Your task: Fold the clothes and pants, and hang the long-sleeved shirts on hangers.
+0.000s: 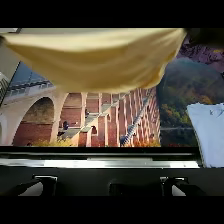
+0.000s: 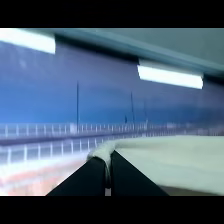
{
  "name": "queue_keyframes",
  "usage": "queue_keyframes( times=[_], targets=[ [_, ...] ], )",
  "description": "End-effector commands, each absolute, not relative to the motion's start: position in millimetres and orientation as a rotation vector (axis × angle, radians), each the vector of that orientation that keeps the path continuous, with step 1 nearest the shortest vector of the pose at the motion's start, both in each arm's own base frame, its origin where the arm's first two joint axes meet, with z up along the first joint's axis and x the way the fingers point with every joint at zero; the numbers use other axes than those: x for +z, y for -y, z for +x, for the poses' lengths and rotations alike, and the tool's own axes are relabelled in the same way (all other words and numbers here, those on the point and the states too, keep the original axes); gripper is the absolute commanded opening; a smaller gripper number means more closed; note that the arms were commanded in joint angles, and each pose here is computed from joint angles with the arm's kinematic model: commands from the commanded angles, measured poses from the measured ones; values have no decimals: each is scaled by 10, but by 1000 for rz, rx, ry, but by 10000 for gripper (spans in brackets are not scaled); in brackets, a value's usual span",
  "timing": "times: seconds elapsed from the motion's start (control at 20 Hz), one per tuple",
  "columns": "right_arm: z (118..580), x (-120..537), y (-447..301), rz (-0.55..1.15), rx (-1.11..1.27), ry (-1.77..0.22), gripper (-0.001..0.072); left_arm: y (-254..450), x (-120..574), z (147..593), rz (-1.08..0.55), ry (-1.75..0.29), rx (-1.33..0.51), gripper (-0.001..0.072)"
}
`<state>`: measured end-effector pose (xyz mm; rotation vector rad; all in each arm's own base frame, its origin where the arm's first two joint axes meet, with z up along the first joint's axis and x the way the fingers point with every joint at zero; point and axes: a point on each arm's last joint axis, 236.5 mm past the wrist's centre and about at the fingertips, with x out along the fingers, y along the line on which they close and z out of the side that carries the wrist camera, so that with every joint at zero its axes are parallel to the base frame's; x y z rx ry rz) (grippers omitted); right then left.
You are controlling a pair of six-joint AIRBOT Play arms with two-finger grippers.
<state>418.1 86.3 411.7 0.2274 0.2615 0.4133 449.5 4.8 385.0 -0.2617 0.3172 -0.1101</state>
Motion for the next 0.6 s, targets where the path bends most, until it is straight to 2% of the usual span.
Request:
queue_keyframes(
  times=[0.0, 0.15, 0.3, 0.4, 0.55],
  targets=[
    [3238, 5293, -764, 113, 356, 8, 36, -317, 5156, 3599, -193, 2, 46, 18],
    [2568, 5527, -649, 73, 289, 80, 36, -381, 5339, 2944, -191, 75, 112, 18],
    [2333, 5477, -603, 49, 261, 58, 36, -409, 5259, 2615, -198, 52, 150, 18],
    [2407, 5388, -610, 74, 265, 18, 36, -412, 5080, 2670, -204, -21, 154, 18],
    [2896, 4993, -672, 130, 297, -137, 36, -418, 4526, 3117, -218, -217, 144, 18]
  ],
)
